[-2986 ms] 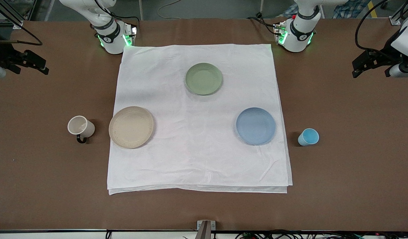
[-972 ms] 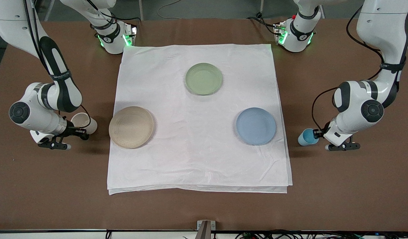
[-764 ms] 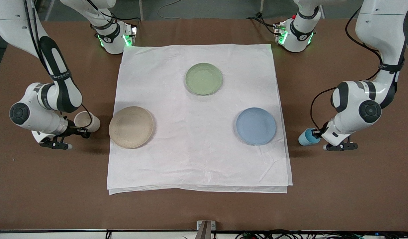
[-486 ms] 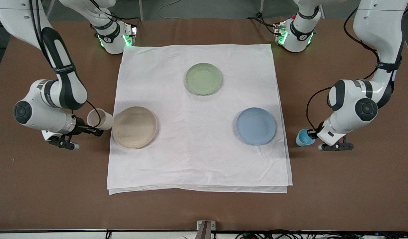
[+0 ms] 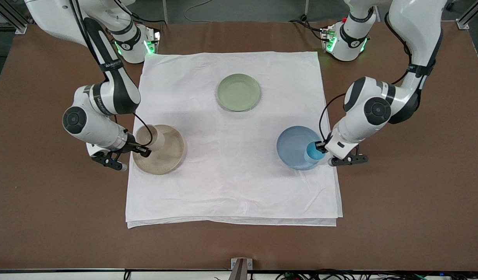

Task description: Place blue cup in blue plate and white mug in gray plate

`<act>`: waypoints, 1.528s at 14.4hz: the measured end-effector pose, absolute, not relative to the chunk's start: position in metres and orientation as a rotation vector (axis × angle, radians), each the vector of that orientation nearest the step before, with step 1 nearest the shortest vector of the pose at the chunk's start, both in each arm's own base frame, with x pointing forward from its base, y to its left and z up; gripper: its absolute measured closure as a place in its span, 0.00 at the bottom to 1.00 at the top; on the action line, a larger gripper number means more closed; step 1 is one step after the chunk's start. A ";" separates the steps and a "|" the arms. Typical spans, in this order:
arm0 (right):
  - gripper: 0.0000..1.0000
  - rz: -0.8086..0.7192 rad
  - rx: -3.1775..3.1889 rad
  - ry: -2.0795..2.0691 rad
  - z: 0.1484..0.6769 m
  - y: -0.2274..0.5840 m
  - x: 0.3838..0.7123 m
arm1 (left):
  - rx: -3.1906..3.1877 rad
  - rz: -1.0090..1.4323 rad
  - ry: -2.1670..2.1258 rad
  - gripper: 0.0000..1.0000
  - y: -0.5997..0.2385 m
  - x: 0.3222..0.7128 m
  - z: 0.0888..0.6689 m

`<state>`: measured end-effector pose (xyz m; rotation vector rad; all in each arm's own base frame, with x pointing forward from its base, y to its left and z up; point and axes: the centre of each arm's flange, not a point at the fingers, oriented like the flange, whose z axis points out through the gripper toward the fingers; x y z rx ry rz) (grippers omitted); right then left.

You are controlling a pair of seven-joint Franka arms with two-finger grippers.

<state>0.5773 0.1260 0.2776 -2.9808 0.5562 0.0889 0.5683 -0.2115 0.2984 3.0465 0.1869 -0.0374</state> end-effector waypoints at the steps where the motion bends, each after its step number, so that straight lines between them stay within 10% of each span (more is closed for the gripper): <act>1: 0.81 0.081 -2.981 0.560 0.272 0.125 0.576 | 3.047 -0.051 0.201 0.96 -0.218 0.565 0.295; 7: 0.41 0.083 -2.983 0.573 0.272 0.119 0.585 | 3.044 -0.147 0.239 0.94 -0.235 0.554 0.253; 11: 0.03 0.243 -3.070 0.389 0.377 0.092 0.615 | 3.025 -0.055 0.259 0.58 -0.232 0.571 0.283; 17: 0.00 0.363 -3.126 0.045 0.529 -0.017 0.615 | 3.058 0.056 0.346 0.01 -0.194 0.604 0.475; 22: 0.00 0.342 -3.136 0.034 0.591 -0.044 0.606 | 3.097 0.078 0.274 0.00 -0.109 0.606 0.577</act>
